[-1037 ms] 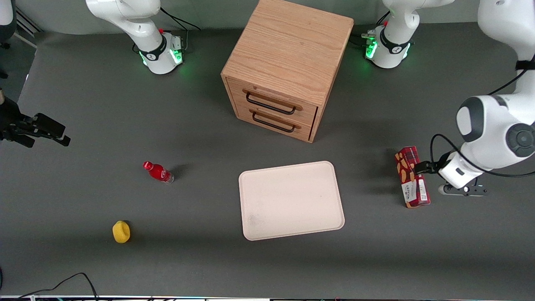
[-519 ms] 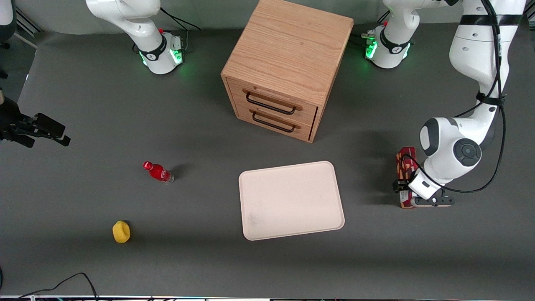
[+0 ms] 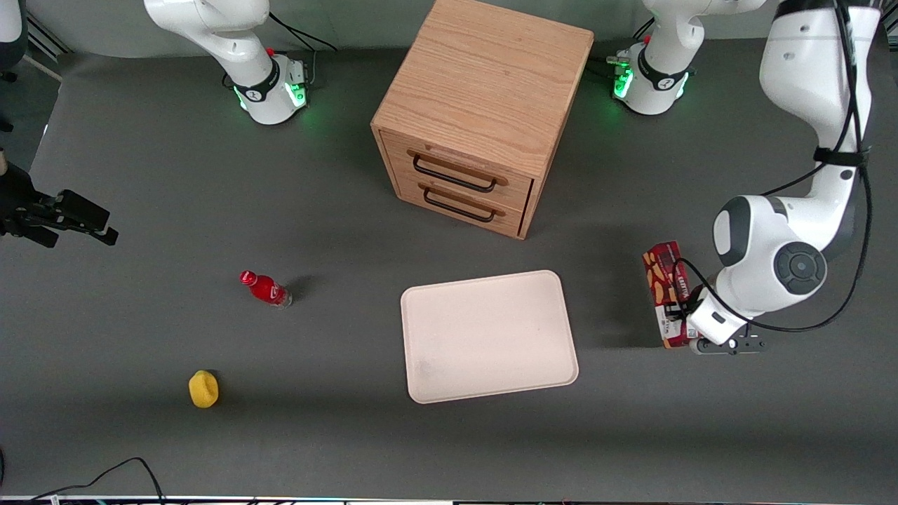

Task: Place red cookie box on tray
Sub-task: 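Lift the red cookie box and carry it over the white tray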

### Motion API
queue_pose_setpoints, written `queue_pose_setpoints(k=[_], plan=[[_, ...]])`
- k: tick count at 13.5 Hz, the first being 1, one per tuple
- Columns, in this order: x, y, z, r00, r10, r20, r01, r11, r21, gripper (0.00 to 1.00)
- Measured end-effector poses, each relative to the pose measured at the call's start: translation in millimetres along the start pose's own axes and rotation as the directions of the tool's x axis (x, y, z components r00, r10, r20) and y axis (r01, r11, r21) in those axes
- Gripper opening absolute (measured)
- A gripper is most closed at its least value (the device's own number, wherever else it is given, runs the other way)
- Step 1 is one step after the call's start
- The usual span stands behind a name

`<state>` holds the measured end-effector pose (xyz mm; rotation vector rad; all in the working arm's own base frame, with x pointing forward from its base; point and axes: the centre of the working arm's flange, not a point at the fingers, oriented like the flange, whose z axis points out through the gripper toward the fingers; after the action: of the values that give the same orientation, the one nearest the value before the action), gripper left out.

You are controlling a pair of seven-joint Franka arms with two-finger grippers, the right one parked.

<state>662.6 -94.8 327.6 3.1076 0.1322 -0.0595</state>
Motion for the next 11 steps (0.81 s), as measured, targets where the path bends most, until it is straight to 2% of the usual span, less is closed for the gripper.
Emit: queue_pose_setpoints(k=[2,4,7,9,11], plan=[[-0.9,70.8,-59.6,0.998,-0.058,-0.012,0.058,0.998,-0.005,0.19],[-11.3,133.8,-63.0,0.996,-0.092,-0.021,0.092,0.996,-0.013,0.19],[-12.0,202.3,-12.8,0.996,-0.092,-0.008,0.092,0.996,-0.010,0.19],[-9.6,233.1,31.3,0.997,-0.067,-0.049,0.066,0.998,-0.019,0.19],[-7.1,243.1,68.0,0.996,-0.040,-0.082,0.040,0.999,0.007,0.19]])
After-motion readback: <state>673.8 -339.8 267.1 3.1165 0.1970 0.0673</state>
